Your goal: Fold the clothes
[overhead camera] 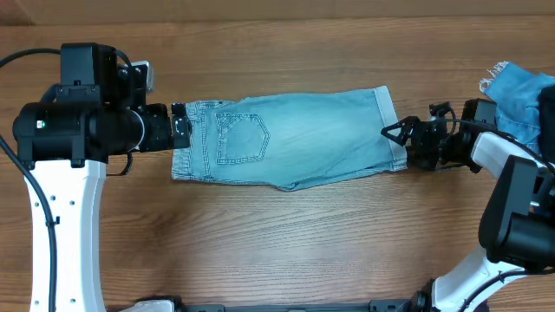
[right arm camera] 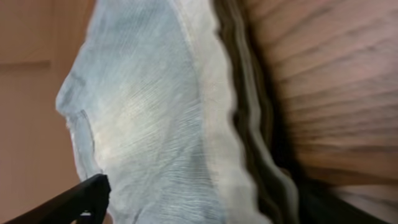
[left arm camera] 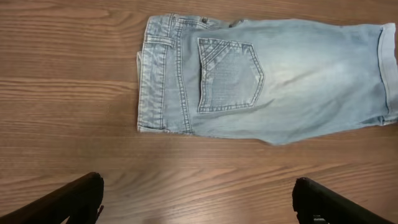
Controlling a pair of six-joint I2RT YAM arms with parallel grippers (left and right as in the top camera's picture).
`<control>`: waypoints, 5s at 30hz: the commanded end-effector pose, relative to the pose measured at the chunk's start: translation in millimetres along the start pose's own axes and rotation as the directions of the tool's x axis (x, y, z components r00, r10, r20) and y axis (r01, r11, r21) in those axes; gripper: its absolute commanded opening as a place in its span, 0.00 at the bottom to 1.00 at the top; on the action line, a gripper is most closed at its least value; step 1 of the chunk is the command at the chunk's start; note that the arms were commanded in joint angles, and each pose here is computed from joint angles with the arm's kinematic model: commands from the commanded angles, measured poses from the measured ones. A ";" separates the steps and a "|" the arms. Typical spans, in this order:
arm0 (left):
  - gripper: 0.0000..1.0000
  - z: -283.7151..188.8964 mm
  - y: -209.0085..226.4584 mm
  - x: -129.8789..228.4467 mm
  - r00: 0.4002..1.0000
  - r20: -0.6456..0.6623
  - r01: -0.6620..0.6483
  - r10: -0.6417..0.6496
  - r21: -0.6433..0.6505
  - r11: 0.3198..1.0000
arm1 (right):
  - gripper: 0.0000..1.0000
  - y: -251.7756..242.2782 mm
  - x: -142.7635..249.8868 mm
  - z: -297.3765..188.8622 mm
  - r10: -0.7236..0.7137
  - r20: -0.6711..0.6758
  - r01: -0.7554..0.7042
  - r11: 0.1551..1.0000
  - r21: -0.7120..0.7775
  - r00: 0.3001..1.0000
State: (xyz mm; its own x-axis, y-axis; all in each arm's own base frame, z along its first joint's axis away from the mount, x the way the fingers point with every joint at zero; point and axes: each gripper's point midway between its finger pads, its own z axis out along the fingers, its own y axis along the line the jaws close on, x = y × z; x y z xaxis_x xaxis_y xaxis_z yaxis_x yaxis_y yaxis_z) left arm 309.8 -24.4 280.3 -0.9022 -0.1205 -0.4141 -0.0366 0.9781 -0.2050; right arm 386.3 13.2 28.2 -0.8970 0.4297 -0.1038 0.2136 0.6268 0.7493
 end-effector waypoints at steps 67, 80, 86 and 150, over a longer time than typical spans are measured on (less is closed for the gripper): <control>1.00 0.2 1.1 -11.3 0.999 0.044 -0.016 0.016 -0.004 1.000 | 0.04 123.0 -86.6 -242.8 -0.236 0.442 0.089 0.940 0.329 0.866; 1.00 0.2 0.6 -11.3 0.999 0.044 -0.016 0.016 -0.001 1.000 | 0.04 167.4 -41.9 -194.3 -0.461 0.160 0.315 0.783 0.536 0.873; 1.00 0.2 0.6 -11.3 0.999 0.044 -0.016 0.016 -0.001 1.000 | 0.04 175.1 -19.5 -167.0 -0.479 0.048 0.380 0.750 0.541 0.876; 1.00 0.2 0.6 -11.3 0.999 0.044 -0.016 0.016 -0.001 1.000 | 0.04 52.4 -23.2 13.3 0.013 -0.131 0.065 0.817 0.572 0.991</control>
State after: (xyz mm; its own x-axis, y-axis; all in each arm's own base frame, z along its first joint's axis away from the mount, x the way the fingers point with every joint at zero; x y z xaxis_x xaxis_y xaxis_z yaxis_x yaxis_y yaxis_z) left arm 318.8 -24.2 284.7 -0.8846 -0.1202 -0.4506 -0.0282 0.9783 -0.2055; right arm 428.1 58.7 90.7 -0.9523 0.2969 -0.0699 0.2649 0.9186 0.2932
